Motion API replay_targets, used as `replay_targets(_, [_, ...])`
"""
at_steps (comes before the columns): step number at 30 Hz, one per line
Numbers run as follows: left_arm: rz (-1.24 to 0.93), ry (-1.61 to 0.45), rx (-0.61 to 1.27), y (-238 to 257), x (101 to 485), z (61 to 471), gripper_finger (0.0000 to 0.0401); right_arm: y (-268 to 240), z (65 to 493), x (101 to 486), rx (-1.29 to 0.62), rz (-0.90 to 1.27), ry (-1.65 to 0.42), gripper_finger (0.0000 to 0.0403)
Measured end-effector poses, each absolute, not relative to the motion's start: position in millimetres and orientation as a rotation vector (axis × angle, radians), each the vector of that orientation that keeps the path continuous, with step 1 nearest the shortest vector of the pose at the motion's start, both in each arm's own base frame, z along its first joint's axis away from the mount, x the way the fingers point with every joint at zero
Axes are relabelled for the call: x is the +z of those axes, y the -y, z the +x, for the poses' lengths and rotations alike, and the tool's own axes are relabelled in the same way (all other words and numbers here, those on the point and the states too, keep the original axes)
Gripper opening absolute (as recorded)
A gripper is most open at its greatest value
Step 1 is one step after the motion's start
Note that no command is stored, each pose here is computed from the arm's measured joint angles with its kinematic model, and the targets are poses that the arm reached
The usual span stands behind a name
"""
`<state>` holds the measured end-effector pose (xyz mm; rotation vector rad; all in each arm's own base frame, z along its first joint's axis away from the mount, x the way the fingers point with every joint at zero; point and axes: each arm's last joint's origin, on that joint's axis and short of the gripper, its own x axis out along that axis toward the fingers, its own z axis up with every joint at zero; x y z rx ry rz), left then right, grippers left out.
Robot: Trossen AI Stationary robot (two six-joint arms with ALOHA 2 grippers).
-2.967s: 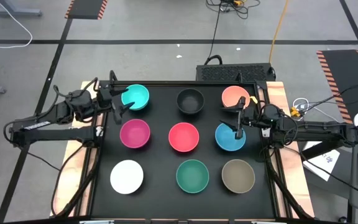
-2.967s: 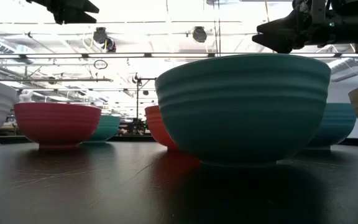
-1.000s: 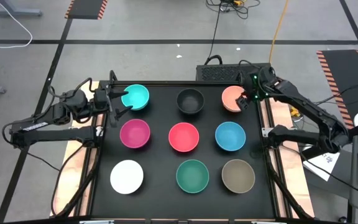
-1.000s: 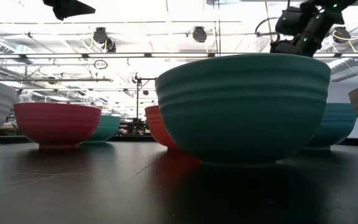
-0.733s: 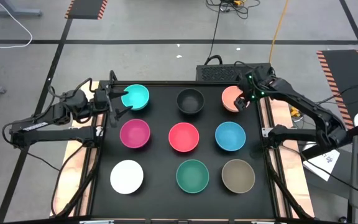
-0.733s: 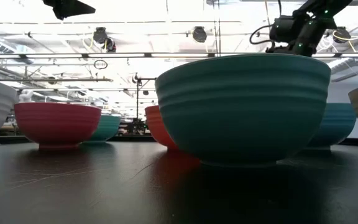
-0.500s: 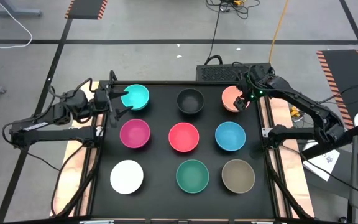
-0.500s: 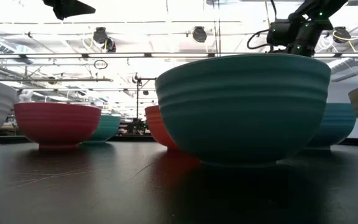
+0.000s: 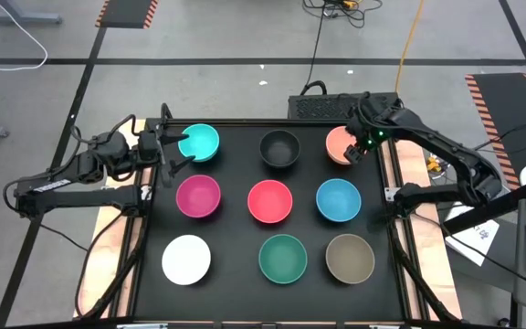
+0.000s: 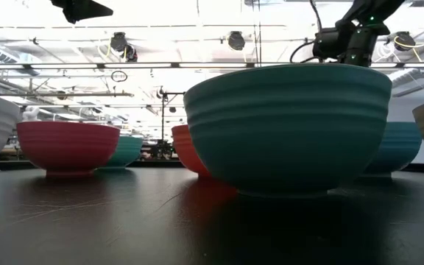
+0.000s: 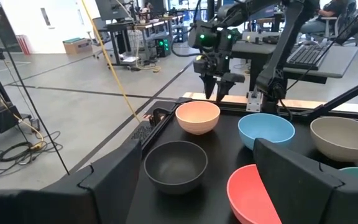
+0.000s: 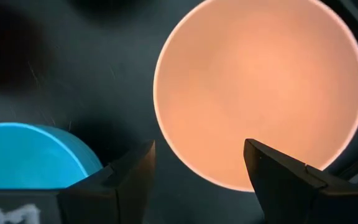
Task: Nest bowls inside each other
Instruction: Stack the light orange bowl on top of the green bowl
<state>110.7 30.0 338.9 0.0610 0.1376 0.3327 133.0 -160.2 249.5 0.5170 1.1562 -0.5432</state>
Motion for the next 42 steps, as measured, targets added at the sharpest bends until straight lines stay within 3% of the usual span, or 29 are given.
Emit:
replay_targets(30, [0.064, -0.138, 0.330, -30, 339, 111, 0.0315, 166, 149, 231, -0.495, 0.512, -1.247, 0.0240])
replay_targets(42, [0.063, -0.137, 0.318, -30, 339, 111, 0.0314, 151, 153, 219, -0.363, 0.460, -1.316, 0.0240])
